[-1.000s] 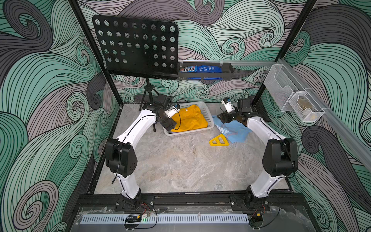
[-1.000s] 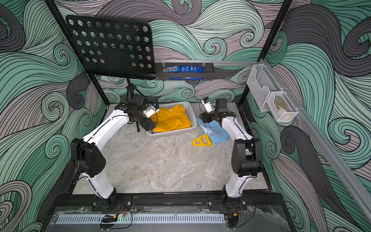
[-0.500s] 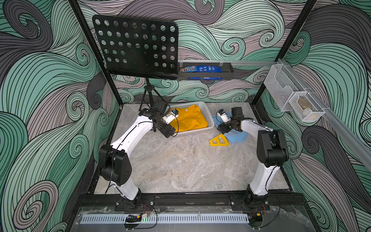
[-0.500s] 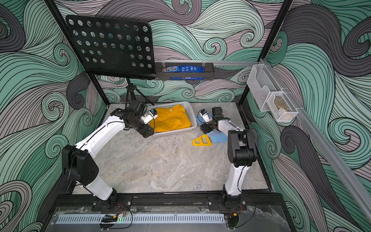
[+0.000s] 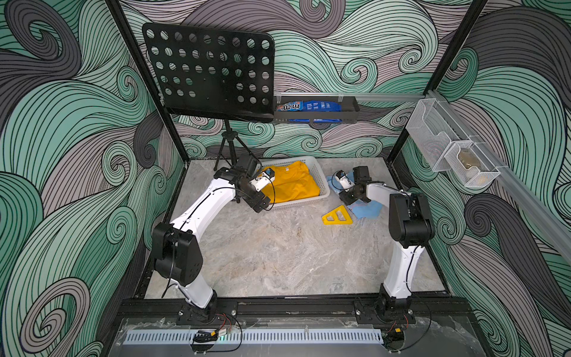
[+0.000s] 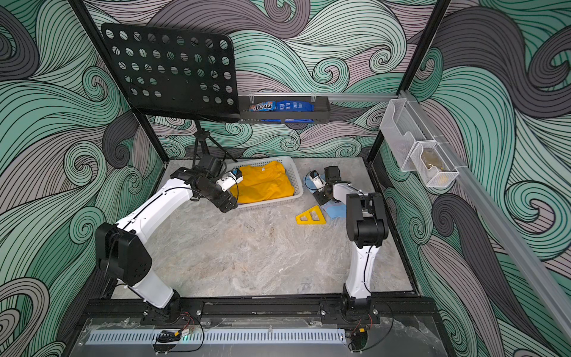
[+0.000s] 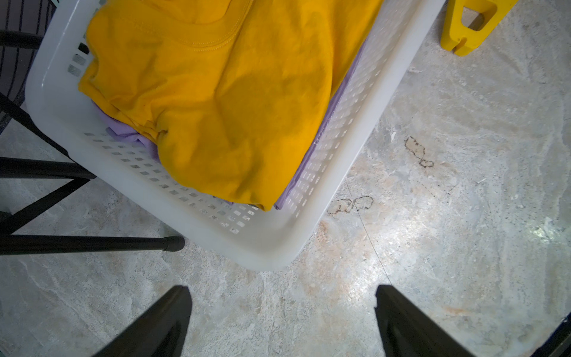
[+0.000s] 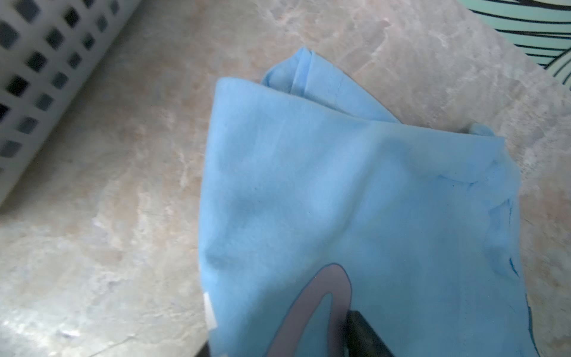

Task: Put the folded t-shirts into the basket
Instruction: Move the T-shirt to the center of the board.

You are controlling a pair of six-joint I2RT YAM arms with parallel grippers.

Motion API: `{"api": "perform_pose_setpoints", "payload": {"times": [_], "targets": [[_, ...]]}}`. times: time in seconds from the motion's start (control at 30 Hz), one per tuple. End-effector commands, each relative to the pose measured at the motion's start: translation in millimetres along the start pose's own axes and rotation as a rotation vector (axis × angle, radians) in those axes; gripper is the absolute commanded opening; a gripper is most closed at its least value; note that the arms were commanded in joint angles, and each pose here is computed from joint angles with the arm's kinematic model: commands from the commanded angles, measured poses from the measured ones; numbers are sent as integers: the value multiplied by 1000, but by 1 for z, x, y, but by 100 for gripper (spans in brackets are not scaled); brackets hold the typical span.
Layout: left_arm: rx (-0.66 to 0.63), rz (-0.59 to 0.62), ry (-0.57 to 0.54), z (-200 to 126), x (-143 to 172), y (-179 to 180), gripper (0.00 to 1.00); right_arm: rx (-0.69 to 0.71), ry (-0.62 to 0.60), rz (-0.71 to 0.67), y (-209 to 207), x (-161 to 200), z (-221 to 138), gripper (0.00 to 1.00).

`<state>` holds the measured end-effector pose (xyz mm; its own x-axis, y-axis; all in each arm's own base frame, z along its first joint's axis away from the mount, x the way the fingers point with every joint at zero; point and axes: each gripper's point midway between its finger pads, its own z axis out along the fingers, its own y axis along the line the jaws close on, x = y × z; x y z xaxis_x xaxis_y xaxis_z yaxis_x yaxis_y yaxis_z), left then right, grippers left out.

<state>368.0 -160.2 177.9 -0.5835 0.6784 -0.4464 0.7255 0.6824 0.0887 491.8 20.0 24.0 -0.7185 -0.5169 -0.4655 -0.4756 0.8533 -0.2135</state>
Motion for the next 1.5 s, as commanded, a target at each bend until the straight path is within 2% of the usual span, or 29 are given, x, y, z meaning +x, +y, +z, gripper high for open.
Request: {"api": "perform_pose_setpoints", "payload": {"times": [0.0, 0.27, 0.4, 0.63, 0.83, 1.23, 1.37, 1.47], "targets": [[13, -8, -15, -7, 0, -3, 96, 35, 9, 18, -20, 9, -8, 41], [-9, 7, 7, -6, 14, -4, 96, 43, -1, 21, -41, 43, -44, 8], [-16, 7, 19, -4, 21, -5, 96, 16, -33, 11, -34, 56, -72, 1], [-37, 3, 43, 1, 34, -3, 96, -129, -146, -9, 17, 56, -127, 0], [-50, -9, 53, 1, 39, 0, 96, -185, -218, -113, 73, 38, -163, 0], [-66, -100, 86, -2, 53, 15, 96, -311, -367, -588, 241, -4, -212, 0], [-74, -149, 92, -3, 60, 26, 96, -333, -337, -756, 298, -1, -213, 0], [-66, -179, 102, -3, 66, 31, 96, -346, -284, -881, 332, 19, -198, 0]]}}
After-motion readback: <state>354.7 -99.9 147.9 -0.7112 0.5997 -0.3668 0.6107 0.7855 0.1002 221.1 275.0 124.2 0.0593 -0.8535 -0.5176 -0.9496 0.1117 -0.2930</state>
